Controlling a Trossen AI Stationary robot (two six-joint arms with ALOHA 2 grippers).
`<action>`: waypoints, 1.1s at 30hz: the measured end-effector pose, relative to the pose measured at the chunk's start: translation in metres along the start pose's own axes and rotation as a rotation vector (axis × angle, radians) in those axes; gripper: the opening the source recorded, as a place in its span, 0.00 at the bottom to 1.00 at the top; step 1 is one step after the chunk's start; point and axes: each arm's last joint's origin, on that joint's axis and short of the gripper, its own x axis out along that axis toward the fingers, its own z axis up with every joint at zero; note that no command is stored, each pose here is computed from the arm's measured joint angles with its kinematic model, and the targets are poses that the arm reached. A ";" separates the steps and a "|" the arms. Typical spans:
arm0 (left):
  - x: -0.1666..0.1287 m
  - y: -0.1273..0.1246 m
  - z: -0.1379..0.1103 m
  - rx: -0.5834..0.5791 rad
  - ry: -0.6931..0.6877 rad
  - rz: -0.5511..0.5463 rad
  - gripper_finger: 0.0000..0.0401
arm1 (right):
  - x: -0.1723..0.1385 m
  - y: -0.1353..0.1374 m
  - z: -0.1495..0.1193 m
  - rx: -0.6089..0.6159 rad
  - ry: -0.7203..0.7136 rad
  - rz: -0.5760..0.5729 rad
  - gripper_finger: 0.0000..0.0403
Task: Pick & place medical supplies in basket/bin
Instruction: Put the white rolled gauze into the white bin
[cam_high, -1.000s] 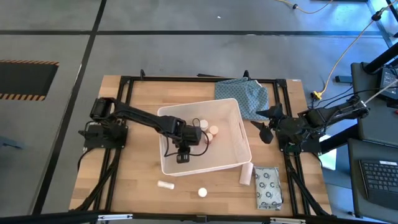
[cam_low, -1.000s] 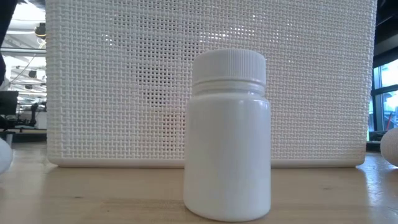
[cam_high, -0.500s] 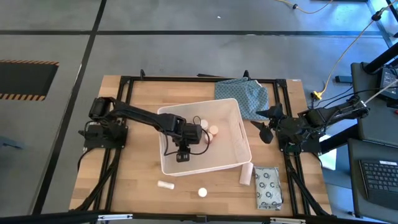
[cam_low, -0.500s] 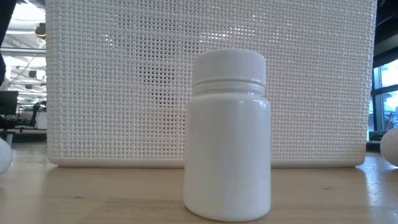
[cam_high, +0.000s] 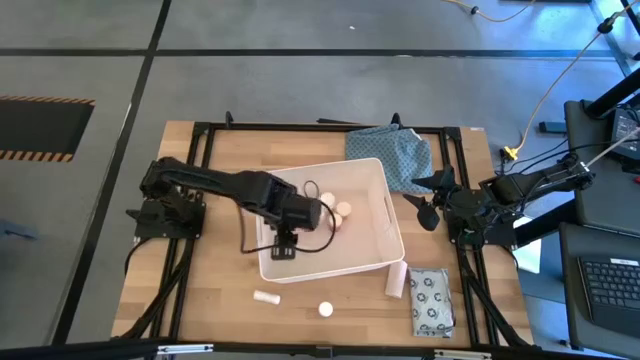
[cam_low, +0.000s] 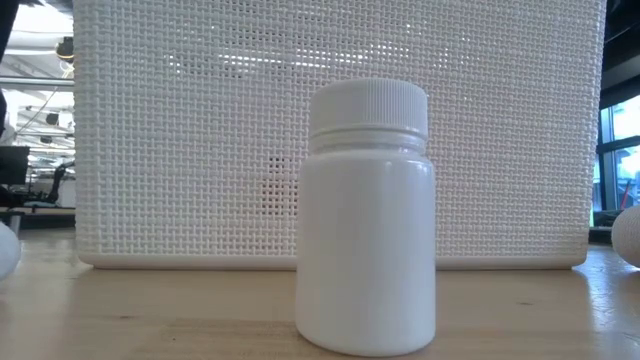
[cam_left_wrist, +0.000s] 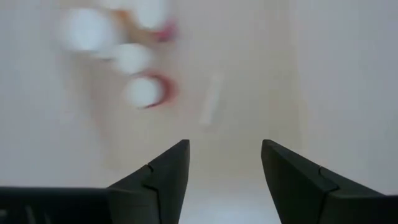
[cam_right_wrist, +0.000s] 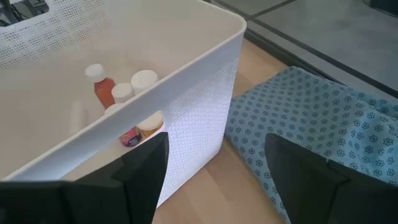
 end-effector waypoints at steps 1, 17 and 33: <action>-0.012 -0.003 -0.003 -0.001 -0.011 0.049 0.48 | 0.000 0.000 0.000 0.000 0.000 0.000 0.66; -0.065 -0.065 -0.080 -0.110 -0.178 0.186 0.47 | 0.000 -0.002 -0.004 0.093 0.052 0.002 0.66; 0.010 -0.124 -0.151 -0.276 -0.096 0.233 0.45 | 0.000 -0.002 -0.004 0.169 0.052 0.001 0.66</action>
